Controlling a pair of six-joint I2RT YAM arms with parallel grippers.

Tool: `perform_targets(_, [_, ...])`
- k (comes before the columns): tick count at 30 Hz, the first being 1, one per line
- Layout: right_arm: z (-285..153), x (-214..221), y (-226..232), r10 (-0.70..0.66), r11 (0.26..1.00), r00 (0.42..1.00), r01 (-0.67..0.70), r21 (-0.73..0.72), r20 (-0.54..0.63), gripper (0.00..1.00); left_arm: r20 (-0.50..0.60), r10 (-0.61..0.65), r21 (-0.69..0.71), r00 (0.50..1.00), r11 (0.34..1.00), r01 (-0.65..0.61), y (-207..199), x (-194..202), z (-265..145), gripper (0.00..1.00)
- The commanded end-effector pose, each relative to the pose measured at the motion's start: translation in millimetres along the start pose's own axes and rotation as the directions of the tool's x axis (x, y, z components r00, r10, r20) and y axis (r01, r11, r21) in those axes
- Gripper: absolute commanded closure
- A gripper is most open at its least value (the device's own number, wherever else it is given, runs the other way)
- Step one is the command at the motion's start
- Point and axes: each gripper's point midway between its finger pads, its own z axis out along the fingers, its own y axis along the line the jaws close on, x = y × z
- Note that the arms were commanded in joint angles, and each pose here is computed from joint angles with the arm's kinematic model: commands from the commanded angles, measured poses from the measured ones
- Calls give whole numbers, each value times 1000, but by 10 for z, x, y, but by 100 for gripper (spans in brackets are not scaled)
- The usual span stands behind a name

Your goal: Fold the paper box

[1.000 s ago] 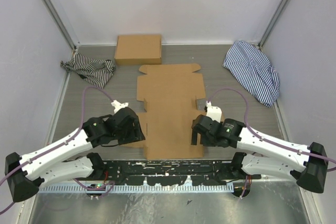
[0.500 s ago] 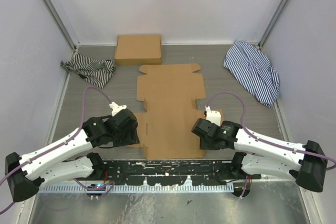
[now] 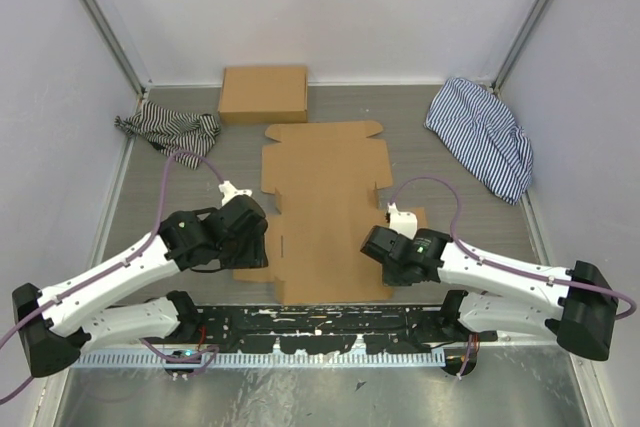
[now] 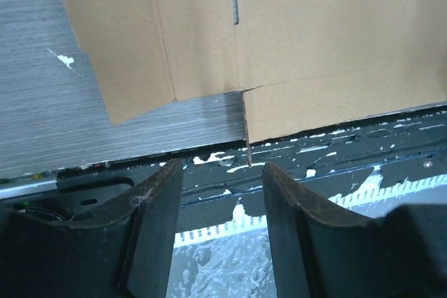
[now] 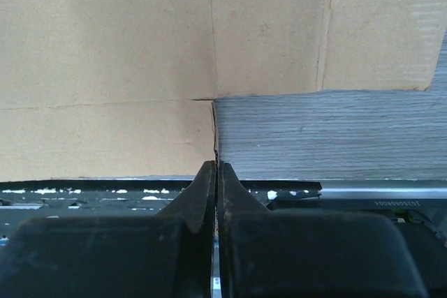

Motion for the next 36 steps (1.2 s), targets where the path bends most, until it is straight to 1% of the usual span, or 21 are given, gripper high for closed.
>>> perform_targets(1, [-300, -291, 150, 29, 998, 996, -25, -55, 86, 99, 10, 105, 58, 994, 993, -105, -140, -101, -174, 44])
perform_targets(8, [-1110, -889, 397, 50, 989, 976, -19, -144, 214, 99, 43, 205, 198, 978, 958, -210, -470, -238, -419, 41])
perform_targets(11, [-1331, -1118, 485, 47, 987, 967, -7, -159, 249, 99, 75, 251, 243, 965, 934, -262, -620, -316, -540, 39])
perform_targets(15, [-1318, -1266, 537, 12, 991, 975, 17, -129, 223, 99, 152, 321, 257, 935, 901, -351, -792, -455, -746, 36])
perform_targets(20, [-1206, -1310, 593, 4, 987, 984, 24, -156, 180, 99, 266, 437, 195, 859, 848, -492, -948, -595, -935, 30])
perform_targets(22, [-1220, -1311, 613, 10, 984, 985, 21, -177, 173, 99, 298, 503, 150, 811, 815, -560, -1005, -590, -923, 28])
perform_targets(25, [-1287, -1287, 638, 18, 977, 986, 18, -215, 164, 98, 328, 628, 48, 705, 735, -677, -1099, -550, -859, 26])
perform_targets(27, [-1323, -1213, 652, 9, 970, 991, 24, -243, 136, 97, 343, 703, -25, 623, 670, -742, -1164, -517, -839, 26])
perform_targets(29, [-1336, -1122, 644, 4, 965, 994, 24, -261, 106, 97, 338, 762, -59, 553, 603, -795, -1240, -424, -797, 26])
perform_targets(32, [-1324, -1007, 619, -9, 962, 998, 26, -273, 66, 97, 304, 836, -139, 456, 513, -847, -1290, -292, -621, 24])
perform_targets(34, [-1327, -970, 582, -11, 964, 998, 26, -264, 55, 97, 294, 862, -234, 413, 484, -843, -1257, -339, -571, 24])
perform_targets(36, [-1337, -946, 573, -6, 962, 999, 20, -272, 51, 97, 286, 876, -311, 389, 469, -827, -1215, -396, -536, 23])
